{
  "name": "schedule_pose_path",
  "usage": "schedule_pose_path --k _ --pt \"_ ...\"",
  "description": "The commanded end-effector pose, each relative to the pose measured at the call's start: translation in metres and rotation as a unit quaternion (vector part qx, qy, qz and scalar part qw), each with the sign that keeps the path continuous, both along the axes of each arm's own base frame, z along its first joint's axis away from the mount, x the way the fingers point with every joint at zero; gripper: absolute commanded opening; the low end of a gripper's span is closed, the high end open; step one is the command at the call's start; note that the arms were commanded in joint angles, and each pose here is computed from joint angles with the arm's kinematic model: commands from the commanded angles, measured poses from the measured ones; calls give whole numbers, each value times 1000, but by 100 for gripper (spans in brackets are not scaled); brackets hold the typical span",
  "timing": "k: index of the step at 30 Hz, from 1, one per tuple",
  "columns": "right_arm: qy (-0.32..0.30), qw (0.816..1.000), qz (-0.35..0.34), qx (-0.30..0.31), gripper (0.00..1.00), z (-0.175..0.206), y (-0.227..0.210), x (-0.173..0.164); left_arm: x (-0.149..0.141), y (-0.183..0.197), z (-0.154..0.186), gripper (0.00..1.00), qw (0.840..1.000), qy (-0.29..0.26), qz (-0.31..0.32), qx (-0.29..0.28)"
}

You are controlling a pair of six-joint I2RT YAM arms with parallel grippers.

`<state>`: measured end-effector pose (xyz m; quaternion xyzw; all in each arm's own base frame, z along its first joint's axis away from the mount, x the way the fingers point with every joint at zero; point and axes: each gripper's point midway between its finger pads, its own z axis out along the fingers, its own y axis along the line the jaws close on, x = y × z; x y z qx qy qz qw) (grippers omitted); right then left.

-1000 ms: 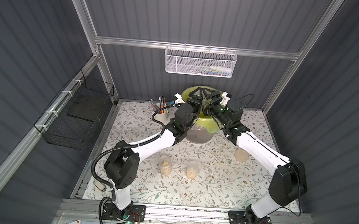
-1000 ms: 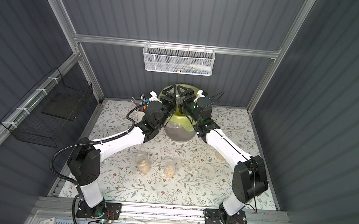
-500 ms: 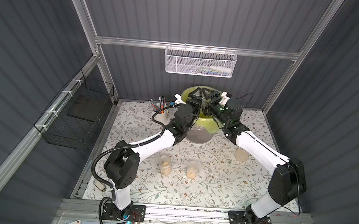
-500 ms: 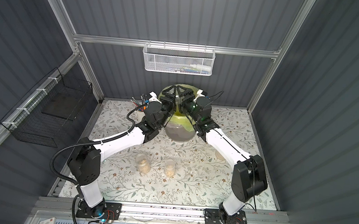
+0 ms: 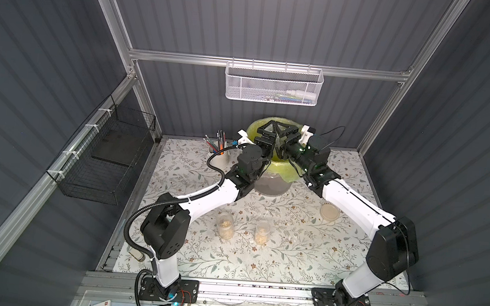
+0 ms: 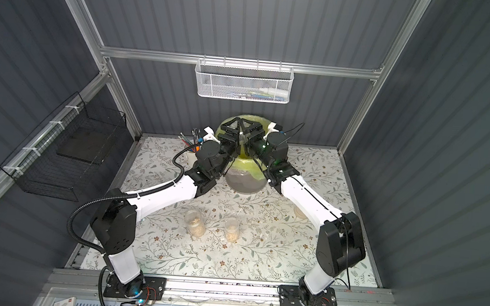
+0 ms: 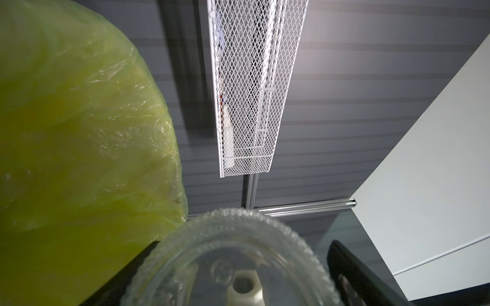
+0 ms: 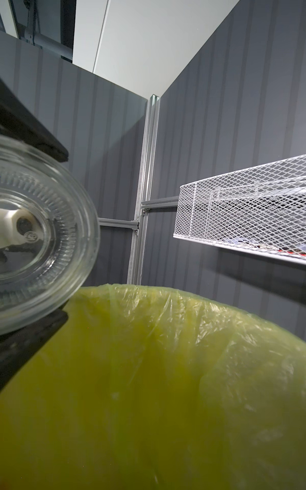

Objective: Empty expired oatmeal from jars
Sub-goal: Place the jar at the center of the board.

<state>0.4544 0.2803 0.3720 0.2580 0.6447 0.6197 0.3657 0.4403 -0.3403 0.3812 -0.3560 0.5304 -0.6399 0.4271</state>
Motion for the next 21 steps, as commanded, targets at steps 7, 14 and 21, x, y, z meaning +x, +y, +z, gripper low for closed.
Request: schedule_pose_path --k 7,14,21 --pt "-56 998 -3 -4 51 43 -6 -8 -10 5 -2 100 1000 1 4 23" --pt "-63 998 -4 -11 51 50 -11 -6 -5 5 4 100 999 -10 4 30" --pt "-71 997 -3 -1 51 62 -20 -1 -2 8 12 100 998 -18 2 58"
